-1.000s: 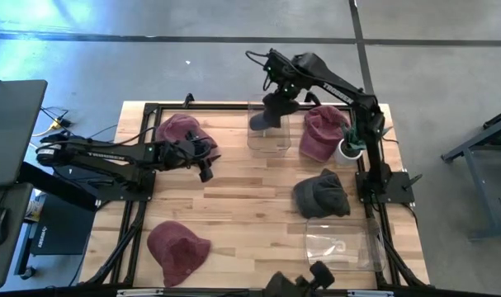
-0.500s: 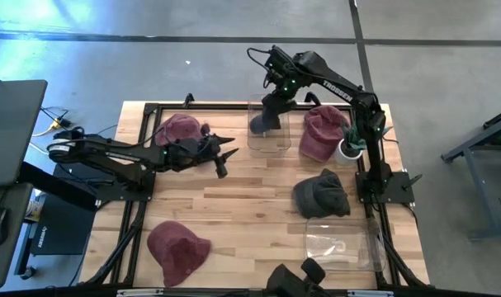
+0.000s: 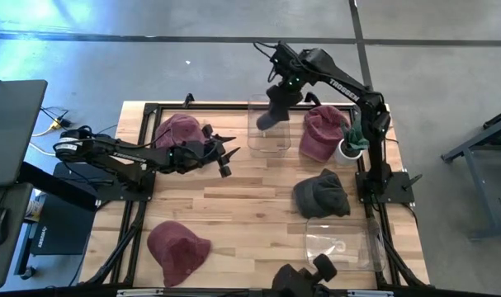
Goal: Pick & Place hat
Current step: Put the left black cap into the top transparent bin
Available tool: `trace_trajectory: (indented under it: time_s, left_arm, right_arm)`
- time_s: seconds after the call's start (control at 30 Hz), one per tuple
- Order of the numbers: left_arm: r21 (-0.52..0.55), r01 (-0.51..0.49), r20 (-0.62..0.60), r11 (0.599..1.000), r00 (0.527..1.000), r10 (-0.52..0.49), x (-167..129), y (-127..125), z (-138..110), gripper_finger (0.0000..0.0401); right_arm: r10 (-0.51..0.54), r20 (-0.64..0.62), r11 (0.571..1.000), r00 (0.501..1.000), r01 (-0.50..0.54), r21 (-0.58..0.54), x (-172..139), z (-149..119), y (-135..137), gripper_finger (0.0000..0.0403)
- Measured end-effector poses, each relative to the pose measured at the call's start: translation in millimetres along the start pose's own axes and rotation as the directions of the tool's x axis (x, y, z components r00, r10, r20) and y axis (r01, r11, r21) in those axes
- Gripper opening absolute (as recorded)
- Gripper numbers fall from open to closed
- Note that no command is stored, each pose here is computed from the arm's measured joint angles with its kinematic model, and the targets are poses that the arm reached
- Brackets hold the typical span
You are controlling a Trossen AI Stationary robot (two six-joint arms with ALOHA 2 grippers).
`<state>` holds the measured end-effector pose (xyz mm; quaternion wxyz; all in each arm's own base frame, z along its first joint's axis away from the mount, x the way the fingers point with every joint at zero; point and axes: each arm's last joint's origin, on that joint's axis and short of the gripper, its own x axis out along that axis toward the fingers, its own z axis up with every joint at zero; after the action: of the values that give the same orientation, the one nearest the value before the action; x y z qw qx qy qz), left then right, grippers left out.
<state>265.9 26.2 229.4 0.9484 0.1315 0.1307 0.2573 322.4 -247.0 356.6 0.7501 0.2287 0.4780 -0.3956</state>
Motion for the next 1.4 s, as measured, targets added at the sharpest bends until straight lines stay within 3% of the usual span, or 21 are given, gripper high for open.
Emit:
trace_trajectory:
  time_s: [0.13,0.4,0.57,0.7,0.87,0.97,1.1,1.3,1.4]
  left_arm:
    - [0.004,-0.035,-0.019,0.999,0.999,0.035,0,1,-1,0.0163]
    - [0.017,-0.054,-0.045,0.998,0.997,0.055,0,1,-4,0.0163]
    - [0.021,-0.052,-0.052,0.998,0.997,0.054,0,1,-5,0.0163]
    - [0.035,-0.047,-0.074,0.998,0.996,0.049,0,0,-7,0.0163]
    - [0.035,-0.047,-0.074,0.998,0.996,0.049,0,0,-7,0.0163]
    - [0.035,-0.046,-0.073,0.998,0.996,0.049,0,0,-7,0.0163]
    - [0.034,-0.034,-0.071,0.999,0.997,0.036,0,0,-7,0.0163]
    - [0.039,-0.029,-0.079,0.999,0.996,0.032,0,0,-8,0.0163]
    - [0.043,-0.026,-0.086,0.999,0.996,0.030,0,0,-9,0.0163]
  right_arm:
    - [0.077,0.012,0.997,0.997,-0.077,-0.015,10,2,5,0.0040]
    - [0.124,-0.017,0.988,0.992,-0.125,-0.088,30,-3,12,0.0048]
    - [0.200,-0.037,0.966,0.979,-0.203,-0.157,42,-6,15,0.0090]
    - [0.163,-0.036,0.957,0.986,-0.167,-0.235,44,-7,14,0.0148]
    - [0.002,0.010,0.926,1.000,0.002,-0.378,44,-7,15,0.0216]
    - [-0.109,0.053,0.837,0.993,0.120,-0.534,41,-9,23,0.0234]
    - [-0.158,0.122,0.632,0.980,0.195,-0.750,36,-14,48,0.0237]
    - [-0.185,0.268,0.359,0.945,0.319,-0.877,23,-24,91,0.0224]
    - [-0.160,0.279,0.242,0.947,0.311,-0.919,20,-28,102,0.0215]
